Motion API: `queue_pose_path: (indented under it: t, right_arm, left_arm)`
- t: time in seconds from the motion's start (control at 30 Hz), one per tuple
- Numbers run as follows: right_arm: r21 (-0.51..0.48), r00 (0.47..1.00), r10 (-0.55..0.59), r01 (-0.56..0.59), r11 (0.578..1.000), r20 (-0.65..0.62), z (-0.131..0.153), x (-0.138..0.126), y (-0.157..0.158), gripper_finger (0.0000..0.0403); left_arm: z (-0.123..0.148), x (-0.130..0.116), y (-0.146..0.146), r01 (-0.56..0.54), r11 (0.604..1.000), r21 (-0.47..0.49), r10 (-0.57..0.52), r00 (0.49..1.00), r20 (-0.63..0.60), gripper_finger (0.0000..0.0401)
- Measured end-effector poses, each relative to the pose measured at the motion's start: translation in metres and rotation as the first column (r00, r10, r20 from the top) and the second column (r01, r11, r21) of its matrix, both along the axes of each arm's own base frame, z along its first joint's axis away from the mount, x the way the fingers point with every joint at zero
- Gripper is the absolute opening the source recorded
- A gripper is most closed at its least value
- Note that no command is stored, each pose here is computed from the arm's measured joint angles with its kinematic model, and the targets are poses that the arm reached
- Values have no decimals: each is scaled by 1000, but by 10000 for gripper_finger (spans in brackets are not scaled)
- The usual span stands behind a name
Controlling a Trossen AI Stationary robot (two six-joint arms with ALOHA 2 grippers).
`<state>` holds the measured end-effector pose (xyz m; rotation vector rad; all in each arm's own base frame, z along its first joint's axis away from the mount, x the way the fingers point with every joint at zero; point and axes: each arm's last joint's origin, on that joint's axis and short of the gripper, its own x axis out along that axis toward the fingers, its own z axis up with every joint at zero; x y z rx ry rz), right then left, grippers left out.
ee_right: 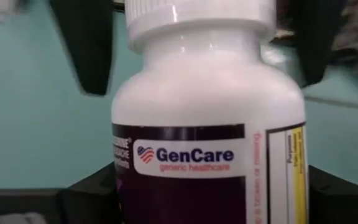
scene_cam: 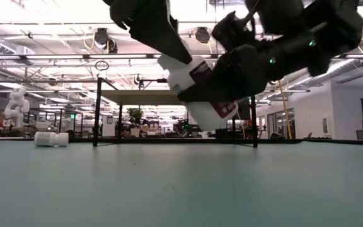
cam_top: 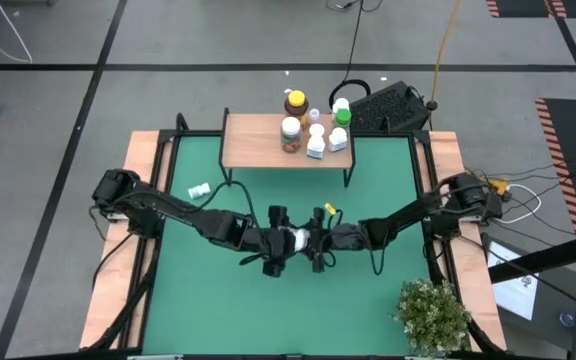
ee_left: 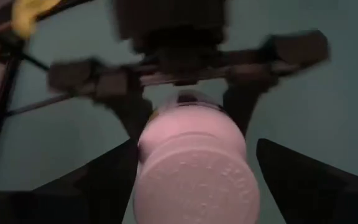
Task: Pick and place medicine bottles onto shelf by color
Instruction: Put the white medicine bottle on the shelf
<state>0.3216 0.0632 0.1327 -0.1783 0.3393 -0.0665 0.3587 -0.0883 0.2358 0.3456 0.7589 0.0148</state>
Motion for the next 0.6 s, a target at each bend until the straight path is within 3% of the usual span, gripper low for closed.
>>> queue_pose_path:
  t: [0.13, 0.3, 0.47, 0.6]
  right_arm:
    - [-146, 988, -147, 151, 978, 39, 6, -9, 6, 240]
    - [-268, 953, -284, 303, 914, 107, 7, -19, 4, 238]
    - [-224, 929, -309, 351, 909, 204, 9, -30, 1, 241]
    - [-215, 925, -312, 357, 909, 217, 4, -37, -1, 242]
  left_arm:
    - [1, 2, 9, -126, 990, -63, 128, 991, 27, 329]
    - [7, 9, 22, -310, 932, -190, 336, 933, 128, 325]
    - [13, 22, 28, -312, 908, -278, 381, 892, 244, 309]
    - [2, 32, 27, -302, 914, -270, 375, 884, 278, 300]
